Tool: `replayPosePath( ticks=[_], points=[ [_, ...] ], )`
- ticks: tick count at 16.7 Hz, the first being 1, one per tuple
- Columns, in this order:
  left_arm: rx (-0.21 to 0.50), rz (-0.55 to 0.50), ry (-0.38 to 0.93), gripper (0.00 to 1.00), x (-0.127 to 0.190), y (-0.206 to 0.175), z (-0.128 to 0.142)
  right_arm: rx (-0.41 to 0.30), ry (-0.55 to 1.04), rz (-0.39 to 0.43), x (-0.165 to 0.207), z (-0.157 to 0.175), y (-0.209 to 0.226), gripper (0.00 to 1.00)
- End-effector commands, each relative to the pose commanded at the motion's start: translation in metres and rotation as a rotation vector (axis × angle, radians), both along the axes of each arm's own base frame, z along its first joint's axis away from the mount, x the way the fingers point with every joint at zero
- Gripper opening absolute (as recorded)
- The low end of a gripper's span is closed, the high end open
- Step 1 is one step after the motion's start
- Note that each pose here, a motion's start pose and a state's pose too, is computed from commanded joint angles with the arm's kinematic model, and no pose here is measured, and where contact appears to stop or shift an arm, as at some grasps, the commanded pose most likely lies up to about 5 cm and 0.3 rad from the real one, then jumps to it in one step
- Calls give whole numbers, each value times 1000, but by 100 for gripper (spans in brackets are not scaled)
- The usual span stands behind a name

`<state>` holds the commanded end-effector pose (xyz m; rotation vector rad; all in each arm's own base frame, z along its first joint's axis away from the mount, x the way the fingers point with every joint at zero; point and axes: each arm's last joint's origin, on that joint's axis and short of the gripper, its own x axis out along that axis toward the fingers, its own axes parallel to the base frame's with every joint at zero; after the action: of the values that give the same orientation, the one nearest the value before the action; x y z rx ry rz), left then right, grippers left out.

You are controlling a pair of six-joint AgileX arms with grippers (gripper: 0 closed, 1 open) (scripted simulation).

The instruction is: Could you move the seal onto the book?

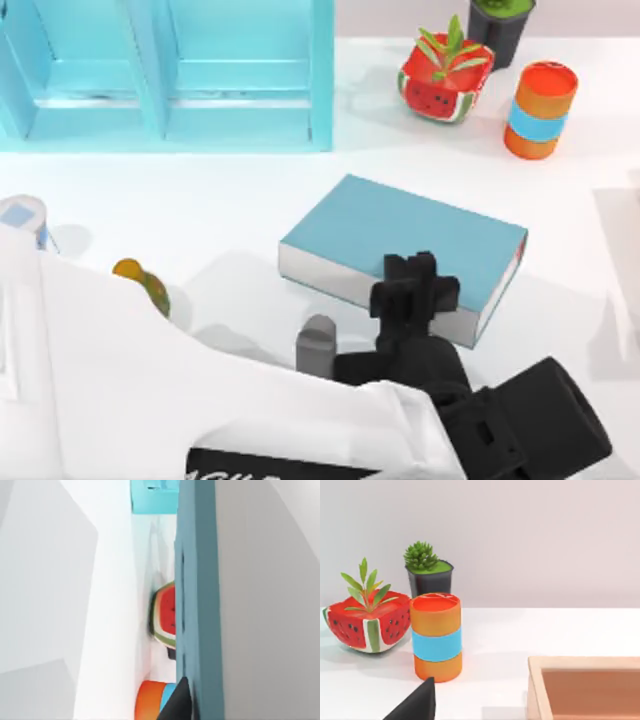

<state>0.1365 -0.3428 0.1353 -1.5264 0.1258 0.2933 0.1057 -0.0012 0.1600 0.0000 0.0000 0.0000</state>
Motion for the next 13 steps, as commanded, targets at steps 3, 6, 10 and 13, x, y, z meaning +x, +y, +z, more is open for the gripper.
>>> replayPosePath(
  ticks=[3,6,10,13],
  points=[
    [-1,-1,0,0,0,-1,-8,0,0,0,0,0,0,100],
    [-1,0,0,0,0,0,-25,0,0,0,0,0,0,100],
    [0,0,0,0,0,0,-30,0,0,0,0,0,0,100],
    [0,0,0,15,0,0,-30,0,0,0,0,0,0,100]
  ],
)
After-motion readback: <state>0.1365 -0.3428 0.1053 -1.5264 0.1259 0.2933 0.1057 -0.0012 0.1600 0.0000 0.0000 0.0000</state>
